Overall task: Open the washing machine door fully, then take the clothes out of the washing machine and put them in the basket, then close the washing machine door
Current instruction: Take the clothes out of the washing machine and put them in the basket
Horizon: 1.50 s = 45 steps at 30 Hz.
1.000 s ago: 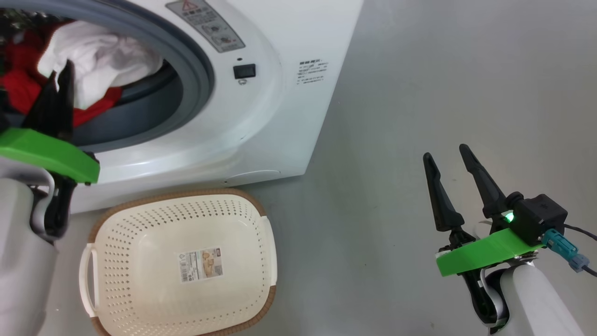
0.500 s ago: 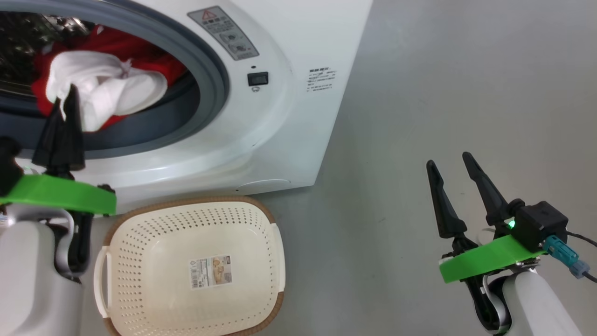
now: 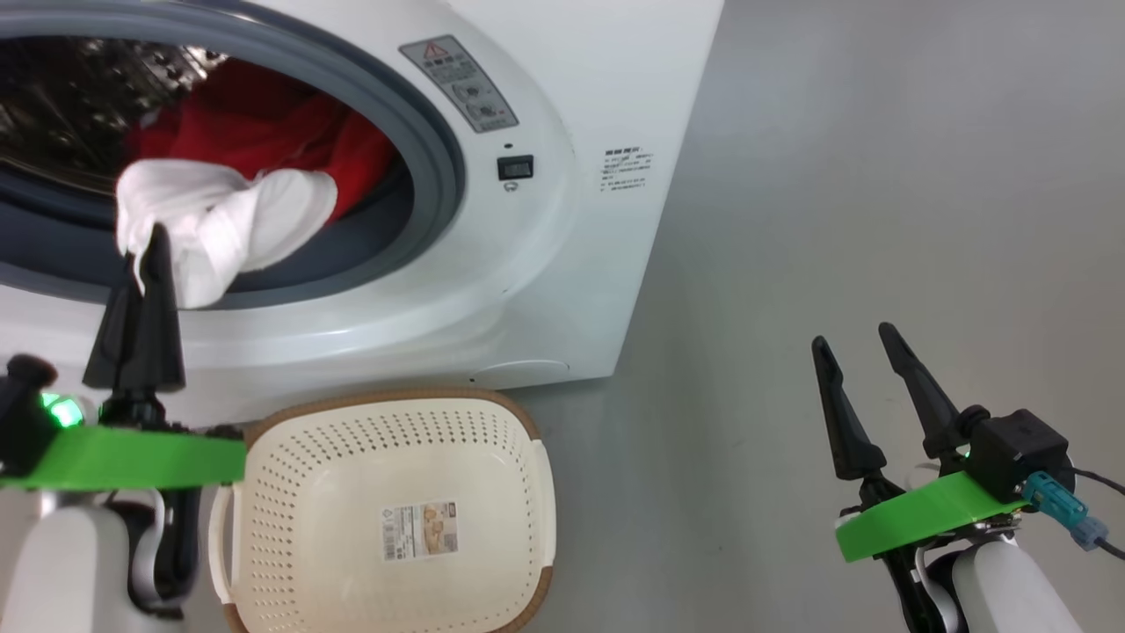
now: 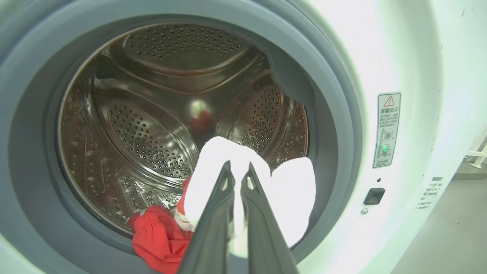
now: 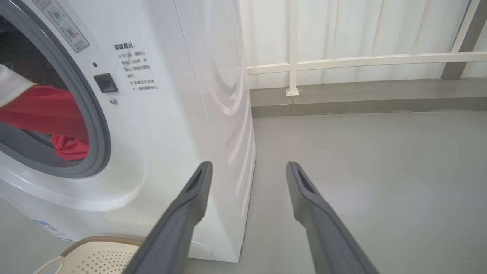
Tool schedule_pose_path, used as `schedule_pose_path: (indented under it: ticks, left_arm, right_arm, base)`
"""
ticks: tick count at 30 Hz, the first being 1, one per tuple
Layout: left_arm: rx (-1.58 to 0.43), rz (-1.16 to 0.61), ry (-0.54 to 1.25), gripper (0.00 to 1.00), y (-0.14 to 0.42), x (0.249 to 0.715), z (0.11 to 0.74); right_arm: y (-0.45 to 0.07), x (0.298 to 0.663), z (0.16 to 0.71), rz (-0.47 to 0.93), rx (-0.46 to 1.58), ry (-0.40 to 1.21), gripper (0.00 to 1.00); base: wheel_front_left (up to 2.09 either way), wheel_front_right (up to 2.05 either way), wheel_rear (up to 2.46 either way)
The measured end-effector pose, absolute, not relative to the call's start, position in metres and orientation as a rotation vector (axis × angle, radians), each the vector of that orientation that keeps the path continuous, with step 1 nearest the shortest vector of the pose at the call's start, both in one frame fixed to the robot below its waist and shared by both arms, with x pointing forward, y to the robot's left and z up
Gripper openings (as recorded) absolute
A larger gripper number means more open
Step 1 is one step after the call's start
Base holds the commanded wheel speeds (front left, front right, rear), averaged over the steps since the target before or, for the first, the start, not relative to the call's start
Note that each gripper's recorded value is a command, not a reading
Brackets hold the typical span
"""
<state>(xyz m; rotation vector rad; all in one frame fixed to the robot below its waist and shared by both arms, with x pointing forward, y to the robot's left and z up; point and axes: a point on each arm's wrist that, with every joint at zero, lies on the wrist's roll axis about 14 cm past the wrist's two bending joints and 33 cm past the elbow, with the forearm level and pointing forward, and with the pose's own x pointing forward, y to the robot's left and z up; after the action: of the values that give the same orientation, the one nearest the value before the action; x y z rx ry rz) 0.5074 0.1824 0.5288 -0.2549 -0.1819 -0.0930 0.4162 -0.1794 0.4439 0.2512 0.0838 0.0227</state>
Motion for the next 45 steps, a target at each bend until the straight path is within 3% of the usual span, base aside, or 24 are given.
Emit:
schedule_pose_path:
  ticks: [20,45]
  left_arm:
    - [-0.229,-0.032,-0.43,0.0,0.202,0.441,0.604]
    - [-0.243,-0.065,0.212,0.0,0.171,0.449,0.392]
  right_arm:
    - [-0.17,0.41,0.455,0.052,0.251,0.061,1.0]
    - [-0.178,0.427,0.432,0.028,0.242,0.107,1.0]
  base:
    - [0.0,0.0,0.0]
    - [0.0,0.0,0.0]
